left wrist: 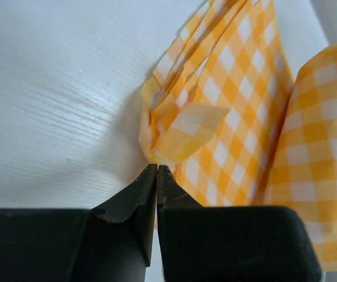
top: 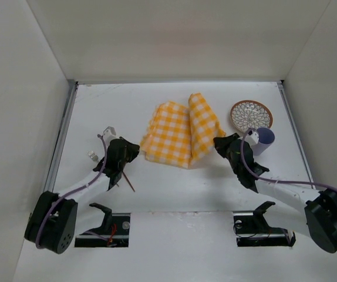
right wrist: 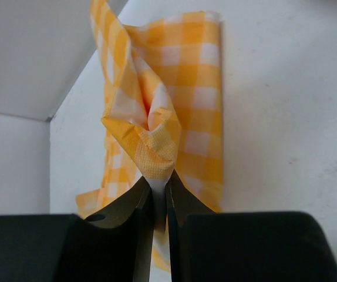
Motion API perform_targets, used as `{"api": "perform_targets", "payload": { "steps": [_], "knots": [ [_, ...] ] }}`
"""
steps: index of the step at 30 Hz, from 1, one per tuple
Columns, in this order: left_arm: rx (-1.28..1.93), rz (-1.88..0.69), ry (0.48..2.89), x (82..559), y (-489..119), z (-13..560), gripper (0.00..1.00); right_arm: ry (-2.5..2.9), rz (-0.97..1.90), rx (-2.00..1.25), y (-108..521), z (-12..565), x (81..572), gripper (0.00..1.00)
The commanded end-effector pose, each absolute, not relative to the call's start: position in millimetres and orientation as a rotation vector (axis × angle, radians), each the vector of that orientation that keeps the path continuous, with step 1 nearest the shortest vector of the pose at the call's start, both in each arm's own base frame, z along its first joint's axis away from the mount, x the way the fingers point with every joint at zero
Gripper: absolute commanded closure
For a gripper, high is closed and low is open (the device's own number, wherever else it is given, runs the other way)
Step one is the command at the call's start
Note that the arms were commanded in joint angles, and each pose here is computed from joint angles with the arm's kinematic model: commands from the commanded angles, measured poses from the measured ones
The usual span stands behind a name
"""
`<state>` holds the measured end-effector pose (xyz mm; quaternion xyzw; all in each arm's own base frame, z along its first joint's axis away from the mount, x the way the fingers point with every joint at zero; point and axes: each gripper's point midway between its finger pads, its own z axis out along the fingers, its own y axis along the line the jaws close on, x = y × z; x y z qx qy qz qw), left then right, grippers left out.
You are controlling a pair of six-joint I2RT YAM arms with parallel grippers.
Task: Set the dinner table for one person
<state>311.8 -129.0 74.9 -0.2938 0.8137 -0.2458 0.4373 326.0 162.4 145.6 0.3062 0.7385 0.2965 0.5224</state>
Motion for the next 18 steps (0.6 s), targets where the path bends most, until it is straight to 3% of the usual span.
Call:
{"api": "perform_targets", "payload": {
  "steps": [1,6,10,13,18],
  "knots": [
    [-0.769,-0.547,2.014,298,-108,67,0.97,1.708,0.704,0.818,147,146,322,0.83],
    [-0.788,-0.548,2.008,286,-99,65,0.92,1.737,0.609,0.848,128,134,306,0.83],
    [-0.693,-0.587,2.066,291,-120,68,0.63,1.707,0.609,0.861,119,140,296,0.83],
    [-0.601,-0.634,2.129,297,-143,68,0.48,1.715,0.604,0.853,117,141,294,0.83],
    [-0.521,-0.653,2.212,307,-168,52,0.45,1.738,0.6,0.838,120,136,294,0.83]
  ]
}}
